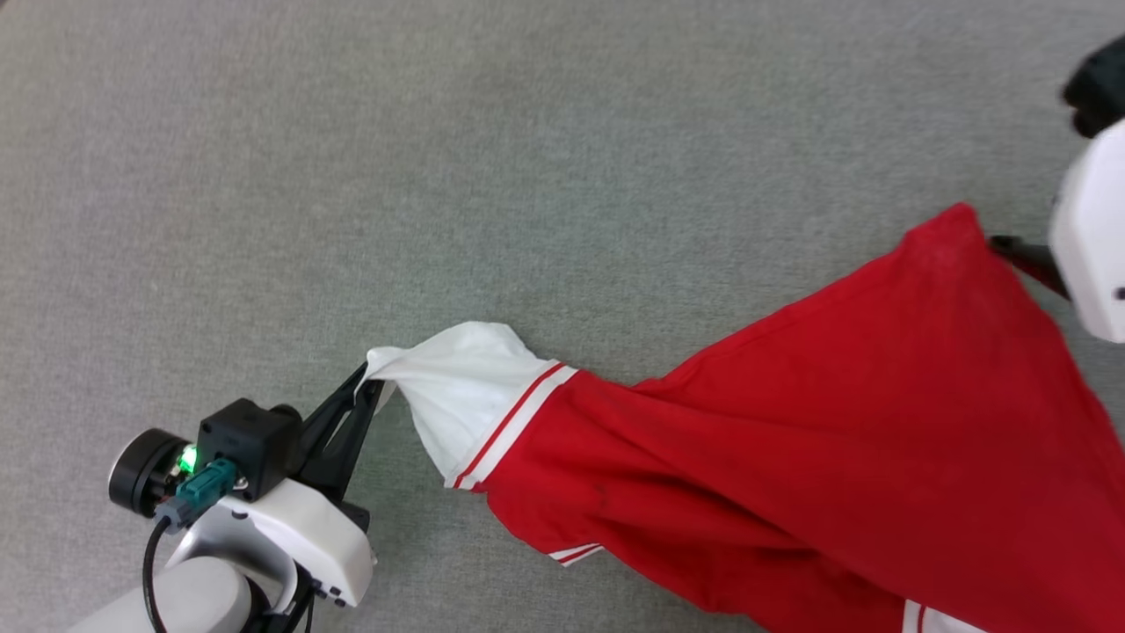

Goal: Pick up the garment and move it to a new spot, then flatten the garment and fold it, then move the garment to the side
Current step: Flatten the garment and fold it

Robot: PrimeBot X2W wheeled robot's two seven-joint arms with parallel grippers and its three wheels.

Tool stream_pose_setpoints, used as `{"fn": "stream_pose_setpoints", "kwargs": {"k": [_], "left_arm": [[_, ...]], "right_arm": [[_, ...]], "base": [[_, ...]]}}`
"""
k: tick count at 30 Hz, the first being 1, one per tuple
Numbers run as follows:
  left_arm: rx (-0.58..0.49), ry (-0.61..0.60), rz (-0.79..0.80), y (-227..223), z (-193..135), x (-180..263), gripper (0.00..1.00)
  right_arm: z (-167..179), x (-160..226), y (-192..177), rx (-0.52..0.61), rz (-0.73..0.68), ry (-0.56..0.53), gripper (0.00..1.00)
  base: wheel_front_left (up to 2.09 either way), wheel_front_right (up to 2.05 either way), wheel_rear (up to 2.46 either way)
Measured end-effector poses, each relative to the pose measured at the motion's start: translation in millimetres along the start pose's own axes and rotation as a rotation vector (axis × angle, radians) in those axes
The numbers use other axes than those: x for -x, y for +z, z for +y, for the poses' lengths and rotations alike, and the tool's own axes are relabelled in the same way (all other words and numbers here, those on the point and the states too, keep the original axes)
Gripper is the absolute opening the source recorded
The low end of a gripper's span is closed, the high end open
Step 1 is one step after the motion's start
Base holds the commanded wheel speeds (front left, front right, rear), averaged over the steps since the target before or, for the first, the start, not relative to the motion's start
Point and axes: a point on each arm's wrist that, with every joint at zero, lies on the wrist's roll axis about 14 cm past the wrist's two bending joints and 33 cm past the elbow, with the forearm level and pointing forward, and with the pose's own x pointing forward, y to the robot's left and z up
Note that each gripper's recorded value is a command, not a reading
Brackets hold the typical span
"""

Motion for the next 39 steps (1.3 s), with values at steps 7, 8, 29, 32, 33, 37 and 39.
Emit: {"fn": "stream_pose_setpoints", "kwargs": {"k": [7, 8, 29, 32, 33, 37, 39], "left_arm": [[0.008, 0.007, 0.031, -12, 3, -11, 0.00], [0.009, 0.008, 0.037, -14, 4, -12, 0.00], [-0.112, 0.008, -0.171, 70, 17, -10, 0.00], [-0.145, -0.019, -0.257, 108, 12, -18, 0.00], [-0.152, -0.028, -0.288, 122, 10, -21, 0.00], [-0.232, -0.033, -0.398, 179, 13, -33, 0.00], [-0.265, -0.033, -0.439, 204, 15, -41, 0.00]], "right_arm": [[27, -68, -17, 0.005, 0.116, 0.084, 1.00], [28, -72, -19, 0.014, 0.126, 0.089, 1.00], [8, 22, 63, -0.024, -0.407, 0.010, 0.00], [-6, 56, 85, -0.025, -0.538, -0.044, 0.00], [-13, 66, 90, -0.029, -0.574, -0.065, 0.00], [-37, 102, 116, -0.021, -0.715, -0.151, 0.00], [-46, 116, 134, -0.008, -0.785, -0.189, 0.00]], "base": [[0.00, 0.00, 0.00], [0.00, 0.00, 0.00], [0.00, 0.00, 0.00], [0.00, 0.00, 0.00], [0.00, 0.00, 0.00], [0.00, 0.00, 0.00], [0.00, 0.00, 0.00]]}}
